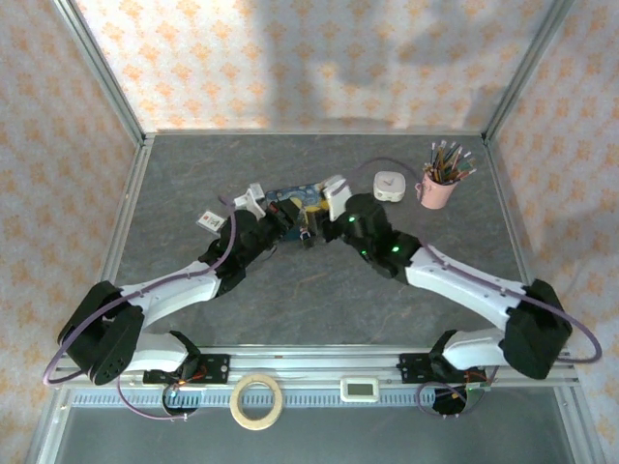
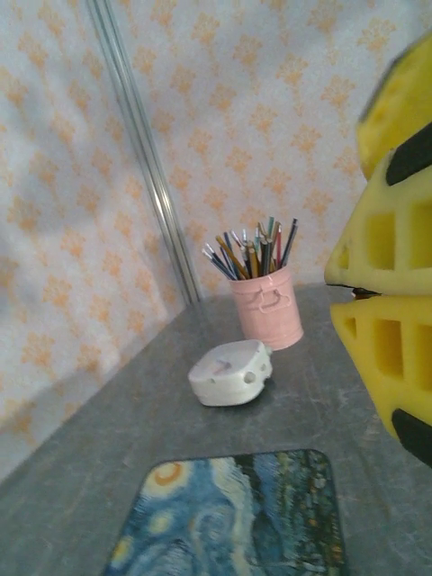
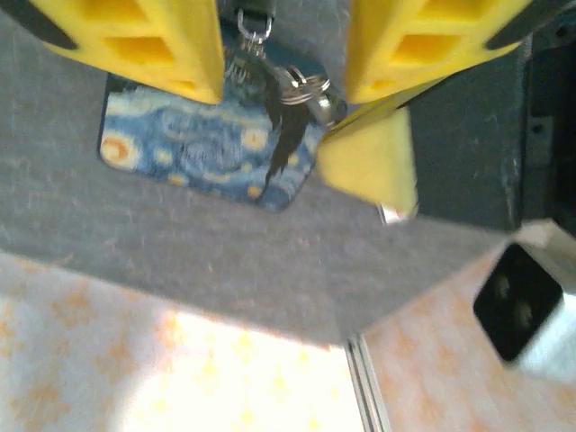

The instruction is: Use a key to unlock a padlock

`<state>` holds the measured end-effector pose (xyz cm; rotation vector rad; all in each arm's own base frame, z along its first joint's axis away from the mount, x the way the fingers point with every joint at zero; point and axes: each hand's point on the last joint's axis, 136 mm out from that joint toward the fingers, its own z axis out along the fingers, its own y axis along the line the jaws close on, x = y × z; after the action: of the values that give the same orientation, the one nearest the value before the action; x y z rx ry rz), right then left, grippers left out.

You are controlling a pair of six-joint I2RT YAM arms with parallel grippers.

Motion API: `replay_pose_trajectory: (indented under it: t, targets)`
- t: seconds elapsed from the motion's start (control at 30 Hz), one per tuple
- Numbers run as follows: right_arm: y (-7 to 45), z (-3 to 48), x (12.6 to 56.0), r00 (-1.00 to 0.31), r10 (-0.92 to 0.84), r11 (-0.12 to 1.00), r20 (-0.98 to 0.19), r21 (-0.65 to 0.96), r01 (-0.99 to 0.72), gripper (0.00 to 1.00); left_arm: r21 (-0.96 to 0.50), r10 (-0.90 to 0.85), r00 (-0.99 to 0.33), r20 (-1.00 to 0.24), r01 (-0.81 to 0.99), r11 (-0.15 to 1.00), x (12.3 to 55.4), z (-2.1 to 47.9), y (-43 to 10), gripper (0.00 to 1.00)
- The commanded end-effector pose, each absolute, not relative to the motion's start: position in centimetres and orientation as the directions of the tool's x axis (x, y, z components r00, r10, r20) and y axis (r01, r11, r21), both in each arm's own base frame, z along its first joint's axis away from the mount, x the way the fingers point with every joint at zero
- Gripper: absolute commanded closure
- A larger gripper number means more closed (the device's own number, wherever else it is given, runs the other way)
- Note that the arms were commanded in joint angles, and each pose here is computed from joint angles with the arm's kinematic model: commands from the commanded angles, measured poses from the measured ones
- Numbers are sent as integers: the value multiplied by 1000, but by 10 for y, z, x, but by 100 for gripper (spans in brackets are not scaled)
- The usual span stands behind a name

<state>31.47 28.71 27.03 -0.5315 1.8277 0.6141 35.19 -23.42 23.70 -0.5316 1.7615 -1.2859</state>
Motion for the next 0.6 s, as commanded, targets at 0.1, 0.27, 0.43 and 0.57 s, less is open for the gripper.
replay_pose_trajectory:
  t: [0.1,0.27,0.43,0.57]
  targets:
    - [285,303,309,-465,172,575,-868,472,-668,48,-780,-670,-420,-612,459,425,336,297,-237,100]
    - [296,306,298,-586,248,358,-772,635,-685,49,-676,-628,-349,-695,615,407,314,322,-240,100]
    - [304,311,287,-656,280,187,-701,710,-679,52,-631,-623,-311,-718,668,394,301,329,-238,100]
    - [305,319,276,-679,294,79,-673,725,-685,51,-626,-624,-307,-718,678,386,297,327,-236,100]
